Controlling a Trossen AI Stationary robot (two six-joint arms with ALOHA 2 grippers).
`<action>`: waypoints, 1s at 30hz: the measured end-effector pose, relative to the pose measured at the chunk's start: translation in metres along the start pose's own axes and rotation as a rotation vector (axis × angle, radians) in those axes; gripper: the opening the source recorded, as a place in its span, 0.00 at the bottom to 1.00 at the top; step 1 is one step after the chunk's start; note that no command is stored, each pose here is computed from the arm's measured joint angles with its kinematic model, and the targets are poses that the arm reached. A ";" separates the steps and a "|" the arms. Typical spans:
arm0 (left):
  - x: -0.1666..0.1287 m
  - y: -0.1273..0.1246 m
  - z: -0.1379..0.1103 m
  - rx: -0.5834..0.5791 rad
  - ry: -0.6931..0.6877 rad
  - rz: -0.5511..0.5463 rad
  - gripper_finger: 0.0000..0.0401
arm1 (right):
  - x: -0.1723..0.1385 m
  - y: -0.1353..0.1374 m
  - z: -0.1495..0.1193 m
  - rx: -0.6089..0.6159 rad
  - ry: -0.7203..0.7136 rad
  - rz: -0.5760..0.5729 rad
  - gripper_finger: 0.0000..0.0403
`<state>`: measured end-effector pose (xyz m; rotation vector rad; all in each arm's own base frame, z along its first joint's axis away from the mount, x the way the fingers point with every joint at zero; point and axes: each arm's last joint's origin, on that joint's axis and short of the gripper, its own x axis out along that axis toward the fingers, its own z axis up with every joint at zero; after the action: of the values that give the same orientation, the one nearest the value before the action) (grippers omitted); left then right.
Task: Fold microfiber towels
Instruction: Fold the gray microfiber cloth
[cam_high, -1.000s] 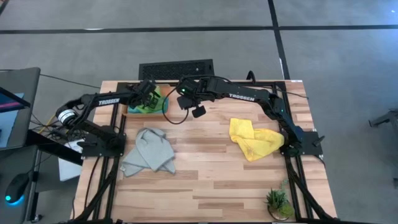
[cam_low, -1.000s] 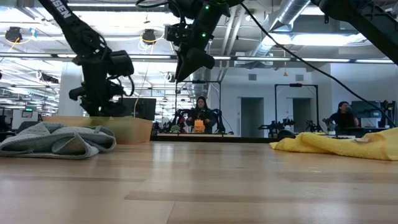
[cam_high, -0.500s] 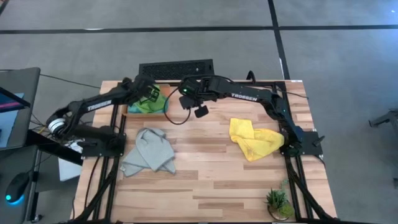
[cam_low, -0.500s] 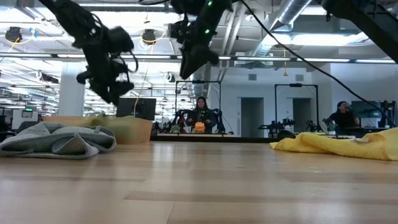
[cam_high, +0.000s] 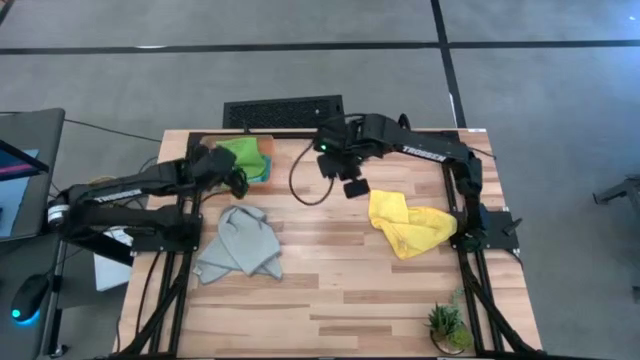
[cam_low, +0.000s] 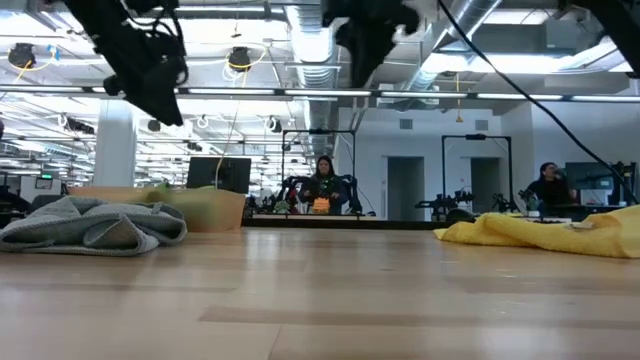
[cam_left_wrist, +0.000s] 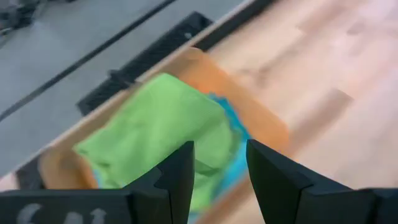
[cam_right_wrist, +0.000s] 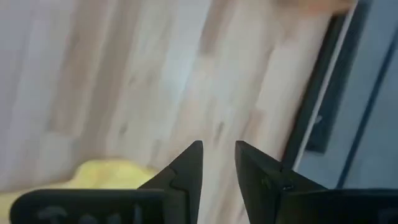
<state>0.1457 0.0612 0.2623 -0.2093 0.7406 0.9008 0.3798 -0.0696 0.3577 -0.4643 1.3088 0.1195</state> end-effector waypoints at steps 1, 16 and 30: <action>-0.002 -0.005 -0.002 0.012 -0.006 -0.026 0.35 | -0.003 0.005 0.001 0.013 0.002 0.006 0.29; -0.016 -0.051 -0.058 0.102 0.082 -0.266 0.35 | 0.007 0.073 0.022 -0.033 0.022 0.122 0.29; 0.000 -0.054 -0.091 0.398 0.098 -0.302 0.35 | 0.046 0.086 0.043 -0.073 -0.126 0.065 0.29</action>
<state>0.1424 -0.0141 0.1877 -0.0105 0.9350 0.4463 0.4014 0.0167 0.2994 -0.4693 1.1991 0.2478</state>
